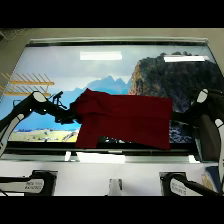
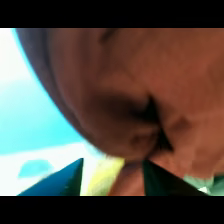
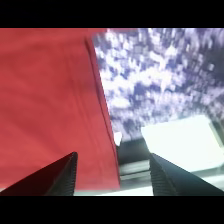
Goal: Fold the shirts.
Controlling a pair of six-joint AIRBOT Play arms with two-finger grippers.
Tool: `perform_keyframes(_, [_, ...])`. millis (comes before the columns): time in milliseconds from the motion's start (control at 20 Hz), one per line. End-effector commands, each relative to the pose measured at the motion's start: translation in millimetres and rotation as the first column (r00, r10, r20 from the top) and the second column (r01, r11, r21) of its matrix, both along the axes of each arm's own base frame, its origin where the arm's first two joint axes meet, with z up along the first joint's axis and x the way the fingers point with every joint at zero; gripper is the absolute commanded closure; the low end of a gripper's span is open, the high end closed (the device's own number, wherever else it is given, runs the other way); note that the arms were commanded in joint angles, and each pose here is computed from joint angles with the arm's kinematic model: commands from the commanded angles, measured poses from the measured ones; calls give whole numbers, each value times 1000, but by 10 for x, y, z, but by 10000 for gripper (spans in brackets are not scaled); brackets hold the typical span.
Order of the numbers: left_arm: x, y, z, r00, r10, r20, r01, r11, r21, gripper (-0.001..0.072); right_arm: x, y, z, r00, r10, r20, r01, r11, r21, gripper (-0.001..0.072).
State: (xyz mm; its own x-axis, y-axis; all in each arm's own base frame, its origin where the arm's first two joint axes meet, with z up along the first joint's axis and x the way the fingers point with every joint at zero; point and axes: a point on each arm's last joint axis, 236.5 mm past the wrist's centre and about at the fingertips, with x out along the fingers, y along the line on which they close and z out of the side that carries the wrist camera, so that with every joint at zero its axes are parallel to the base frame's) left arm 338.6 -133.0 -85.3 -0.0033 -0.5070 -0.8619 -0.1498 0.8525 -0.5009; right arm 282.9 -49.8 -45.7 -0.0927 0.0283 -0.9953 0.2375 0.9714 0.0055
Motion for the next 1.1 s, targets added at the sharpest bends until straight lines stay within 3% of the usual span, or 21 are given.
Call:
perform_keyframes(0, [140, -92, -97, 997, 63, 40, -63, 998, 2, 223, -231, -20, -68, 997, 39, -65, -39, 999, -8, 218])
perform_keyframes(150, [126, -105, -163, 998, 62, 25, -62, 998, 4, 263, -334, -16, -160, 995, 41, -94, -42, 999, -8, 207])
perform_keyframes(400, [163, -91, -206, 997, 71, 33, -71, 997, 10, 672, -485, 59, -348, 992, 40, -123, -38, 999, 18, 165])
perform_keyframes(900, [131, -157, 93, 993, -14, 113, 15, 1000, -2, 674, -723, 655, -731, 986, -80, -143, 111, 968, 223, 154])
perform_keyframes(1050, [146, -160, 194, 990, -14, 139, 15, 1000, -5, 674, -560, 857, -699, 984, -143, -102, 168, 938, 304, 192])
